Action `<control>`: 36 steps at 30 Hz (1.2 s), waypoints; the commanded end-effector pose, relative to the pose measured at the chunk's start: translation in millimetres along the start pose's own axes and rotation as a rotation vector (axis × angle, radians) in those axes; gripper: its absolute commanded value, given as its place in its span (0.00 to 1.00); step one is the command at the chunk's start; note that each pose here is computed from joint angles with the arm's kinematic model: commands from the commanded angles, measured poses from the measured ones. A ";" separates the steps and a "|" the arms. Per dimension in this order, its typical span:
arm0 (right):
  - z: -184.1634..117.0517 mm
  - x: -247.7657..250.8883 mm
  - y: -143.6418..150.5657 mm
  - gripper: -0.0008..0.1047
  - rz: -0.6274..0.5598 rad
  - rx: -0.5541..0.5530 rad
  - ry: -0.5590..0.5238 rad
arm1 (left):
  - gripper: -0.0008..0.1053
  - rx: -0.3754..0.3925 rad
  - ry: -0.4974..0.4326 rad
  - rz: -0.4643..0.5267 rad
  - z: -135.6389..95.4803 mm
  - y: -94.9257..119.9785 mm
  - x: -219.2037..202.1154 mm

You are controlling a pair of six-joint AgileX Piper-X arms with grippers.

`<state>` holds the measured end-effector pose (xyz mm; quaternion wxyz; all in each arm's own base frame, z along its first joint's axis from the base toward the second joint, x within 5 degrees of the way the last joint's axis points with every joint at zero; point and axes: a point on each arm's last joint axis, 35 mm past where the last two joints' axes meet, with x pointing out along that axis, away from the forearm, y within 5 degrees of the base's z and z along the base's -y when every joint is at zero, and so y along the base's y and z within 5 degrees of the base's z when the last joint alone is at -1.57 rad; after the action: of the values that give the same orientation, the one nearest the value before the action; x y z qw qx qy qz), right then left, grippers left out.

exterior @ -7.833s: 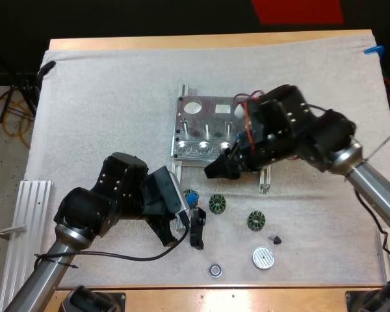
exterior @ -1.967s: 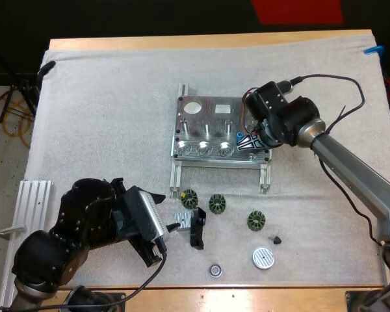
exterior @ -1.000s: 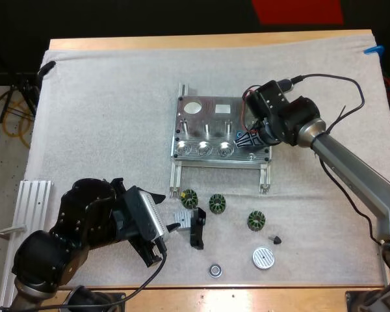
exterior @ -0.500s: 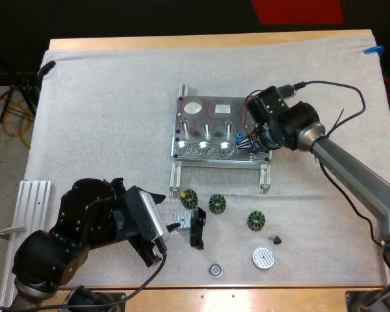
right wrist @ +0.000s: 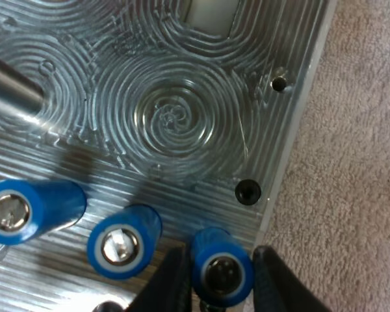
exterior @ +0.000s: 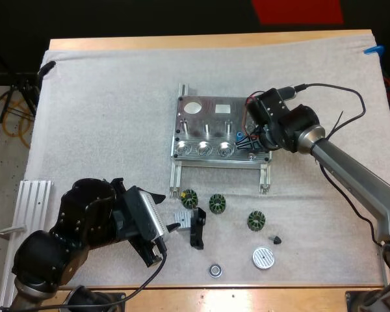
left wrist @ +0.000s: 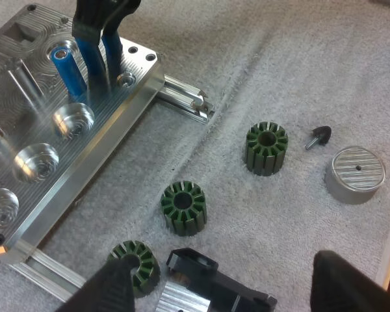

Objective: Load cells from left to right

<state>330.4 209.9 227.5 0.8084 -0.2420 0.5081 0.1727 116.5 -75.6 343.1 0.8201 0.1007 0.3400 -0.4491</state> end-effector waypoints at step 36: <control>13.6 -134.1 -30.5 0.67 -0.052 -0.057 -0.373 | 0.55 -0.050 -0.185 0.251 28.8 30.3 2.2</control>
<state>298.9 190.2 356.1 0.8855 -0.2320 0.3468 0.2044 151.0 -72.5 354.6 0.8919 0.0847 0.2709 -0.3522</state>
